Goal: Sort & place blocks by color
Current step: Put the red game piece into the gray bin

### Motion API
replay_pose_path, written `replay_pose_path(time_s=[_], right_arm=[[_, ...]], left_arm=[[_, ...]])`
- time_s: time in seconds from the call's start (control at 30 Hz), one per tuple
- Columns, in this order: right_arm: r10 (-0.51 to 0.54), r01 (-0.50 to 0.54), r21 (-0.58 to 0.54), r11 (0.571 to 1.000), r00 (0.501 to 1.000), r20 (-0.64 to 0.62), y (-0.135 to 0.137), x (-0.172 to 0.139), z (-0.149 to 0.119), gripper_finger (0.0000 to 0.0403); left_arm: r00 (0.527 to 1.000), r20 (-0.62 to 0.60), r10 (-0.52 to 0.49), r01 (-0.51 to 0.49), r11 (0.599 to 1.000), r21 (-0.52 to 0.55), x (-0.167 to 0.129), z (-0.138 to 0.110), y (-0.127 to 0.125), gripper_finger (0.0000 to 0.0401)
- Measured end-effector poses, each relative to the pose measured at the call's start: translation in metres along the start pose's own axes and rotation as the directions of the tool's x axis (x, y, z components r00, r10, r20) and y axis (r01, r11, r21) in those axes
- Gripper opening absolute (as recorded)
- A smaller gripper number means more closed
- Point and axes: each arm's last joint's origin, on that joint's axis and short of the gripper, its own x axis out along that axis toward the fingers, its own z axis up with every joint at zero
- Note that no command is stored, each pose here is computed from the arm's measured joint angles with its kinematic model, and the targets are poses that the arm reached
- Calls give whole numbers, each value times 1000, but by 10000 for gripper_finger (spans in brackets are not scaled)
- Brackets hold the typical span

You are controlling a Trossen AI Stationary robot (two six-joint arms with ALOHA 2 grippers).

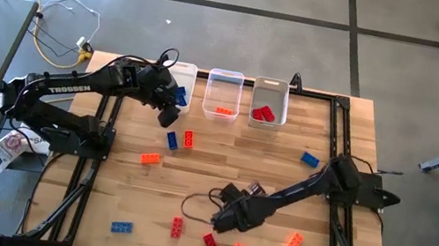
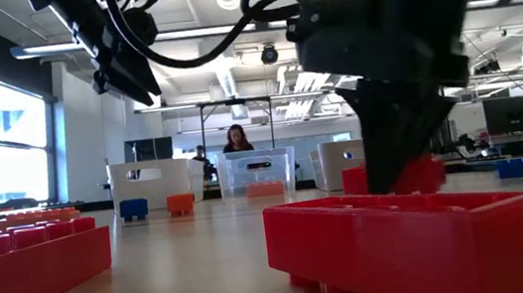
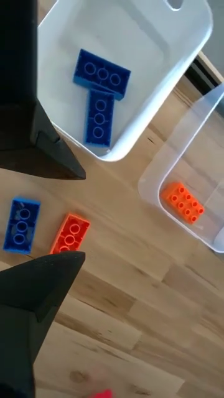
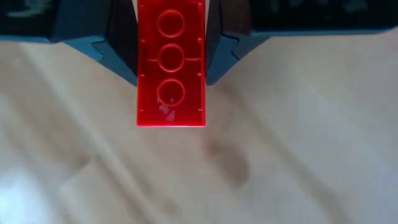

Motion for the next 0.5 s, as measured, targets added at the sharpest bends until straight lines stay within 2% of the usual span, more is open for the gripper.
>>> replay_pose_path(time_s=[0.2,0.5], right_arm=[[-31,30,22,999,997,71,-22,-12,32,109],[-131,131,13,991,981,140,-71,-31,78,109]], left_arm=[[1000,2,1,-1,997,80,0,0,-2,186],[999,-10,-36,37,984,172,0,-4,-16,186]])
